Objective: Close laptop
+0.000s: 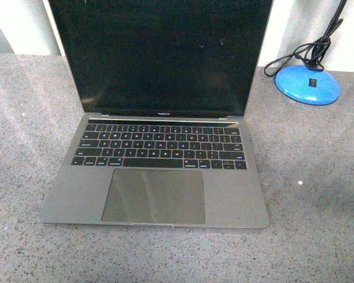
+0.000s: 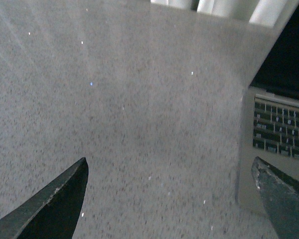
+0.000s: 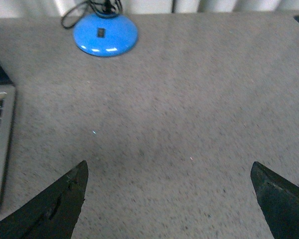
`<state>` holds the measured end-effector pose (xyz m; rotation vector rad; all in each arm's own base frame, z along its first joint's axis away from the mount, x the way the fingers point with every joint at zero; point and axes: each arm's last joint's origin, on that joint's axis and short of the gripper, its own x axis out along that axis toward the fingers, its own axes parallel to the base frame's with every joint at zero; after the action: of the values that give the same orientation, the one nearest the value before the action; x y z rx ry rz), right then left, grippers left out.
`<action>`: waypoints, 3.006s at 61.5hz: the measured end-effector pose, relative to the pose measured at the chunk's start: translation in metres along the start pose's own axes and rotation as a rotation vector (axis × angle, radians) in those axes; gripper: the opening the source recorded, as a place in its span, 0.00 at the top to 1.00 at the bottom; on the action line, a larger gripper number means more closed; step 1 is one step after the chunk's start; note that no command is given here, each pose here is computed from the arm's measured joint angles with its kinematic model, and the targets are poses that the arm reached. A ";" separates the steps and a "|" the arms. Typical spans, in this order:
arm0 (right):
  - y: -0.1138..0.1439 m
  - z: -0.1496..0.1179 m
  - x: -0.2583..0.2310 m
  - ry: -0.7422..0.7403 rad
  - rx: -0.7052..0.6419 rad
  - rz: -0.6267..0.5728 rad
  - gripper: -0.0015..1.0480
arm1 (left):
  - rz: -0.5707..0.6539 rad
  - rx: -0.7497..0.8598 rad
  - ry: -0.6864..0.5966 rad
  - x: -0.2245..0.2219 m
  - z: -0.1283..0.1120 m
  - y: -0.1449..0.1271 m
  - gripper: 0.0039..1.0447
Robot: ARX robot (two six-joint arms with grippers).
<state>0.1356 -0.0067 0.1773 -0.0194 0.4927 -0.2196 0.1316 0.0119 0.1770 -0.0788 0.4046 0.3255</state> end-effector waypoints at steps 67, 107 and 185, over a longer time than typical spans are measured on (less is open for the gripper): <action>0.139 0.169 0.142 -0.131 -0.233 0.345 0.30 | -0.303 -0.079 -0.224 0.150 0.157 -0.085 0.24; 0.157 0.207 0.181 -0.127 -0.198 0.465 0.99 | -0.391 -0.085 -0.117 0.182 0.183 -0.148 0.97; 0.202 0.194 0.211 -0.058 -0.190 0.576 0.99 | -0.380 -0.083 0.150 0.204 0.154 -0.180 0.97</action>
<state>0.4493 0.1388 0.2359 -0.0675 0.4417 0.3911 0.4250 -0.0761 0.2387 -0.2585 0.5139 -0.0398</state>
